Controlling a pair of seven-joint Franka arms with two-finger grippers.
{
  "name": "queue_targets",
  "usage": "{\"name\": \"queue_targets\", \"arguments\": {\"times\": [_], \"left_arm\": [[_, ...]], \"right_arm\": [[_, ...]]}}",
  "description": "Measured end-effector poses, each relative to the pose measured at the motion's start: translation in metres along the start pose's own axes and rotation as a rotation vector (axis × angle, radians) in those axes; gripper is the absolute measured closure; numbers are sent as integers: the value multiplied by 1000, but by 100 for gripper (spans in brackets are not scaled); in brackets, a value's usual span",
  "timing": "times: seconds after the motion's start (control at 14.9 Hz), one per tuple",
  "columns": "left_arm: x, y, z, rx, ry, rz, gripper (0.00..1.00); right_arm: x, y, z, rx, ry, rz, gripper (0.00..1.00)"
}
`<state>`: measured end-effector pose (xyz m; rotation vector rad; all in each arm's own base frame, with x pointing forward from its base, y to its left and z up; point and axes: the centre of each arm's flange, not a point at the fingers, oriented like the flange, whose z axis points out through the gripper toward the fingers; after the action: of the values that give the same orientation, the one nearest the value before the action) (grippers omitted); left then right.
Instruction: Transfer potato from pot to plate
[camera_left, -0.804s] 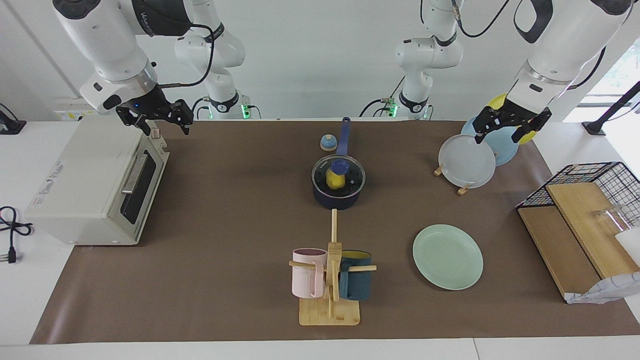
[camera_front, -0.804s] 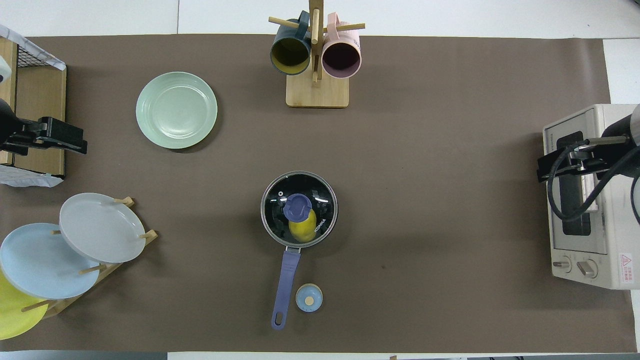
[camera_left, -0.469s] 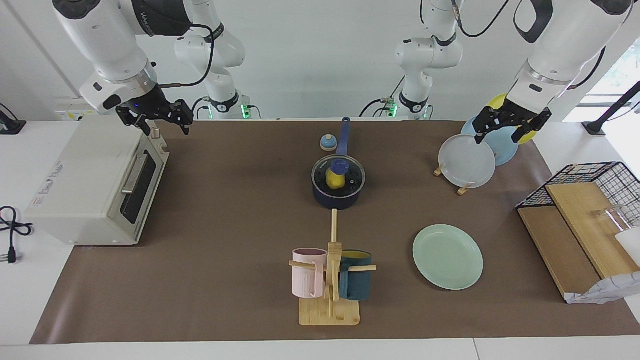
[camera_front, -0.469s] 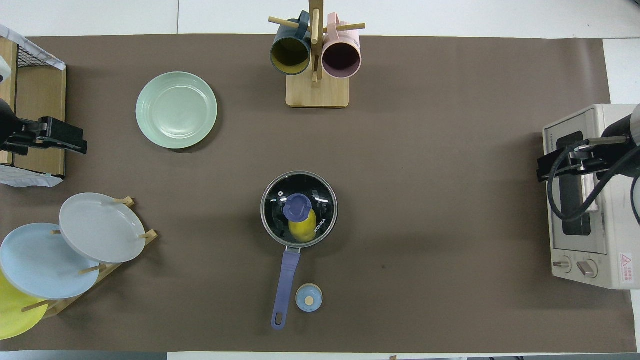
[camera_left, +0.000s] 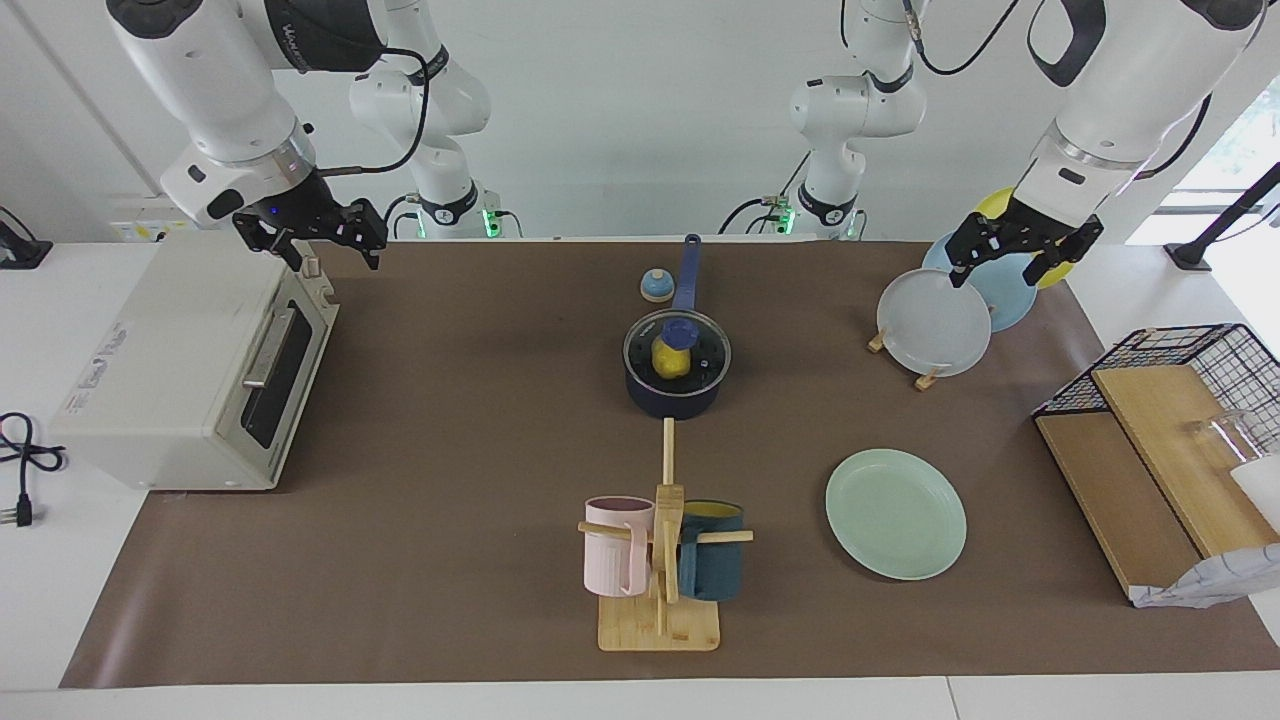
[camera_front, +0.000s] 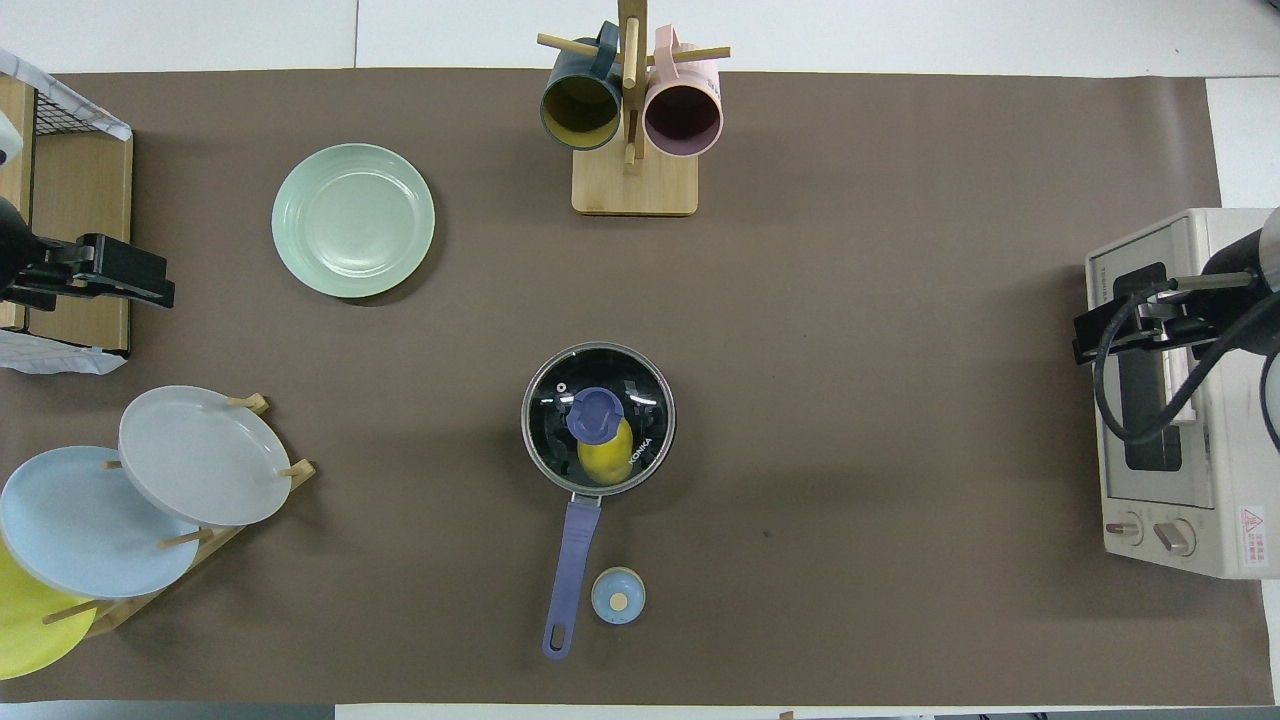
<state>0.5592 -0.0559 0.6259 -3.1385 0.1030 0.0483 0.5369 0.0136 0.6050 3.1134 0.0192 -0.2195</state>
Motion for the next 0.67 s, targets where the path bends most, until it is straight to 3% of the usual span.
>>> {"name": "queue_targets", "arguments": {"times": [0.4, 0.67], "left_arm": [[0, 0, 0, 0, 0, 0, 0], [0, 0, 0, 0, 0, 0, 0]], "right_arm": [[0, -13, -5, 49, 25, -64, 0], [0, -51, -10, 50, 40, -126, 0]]}}
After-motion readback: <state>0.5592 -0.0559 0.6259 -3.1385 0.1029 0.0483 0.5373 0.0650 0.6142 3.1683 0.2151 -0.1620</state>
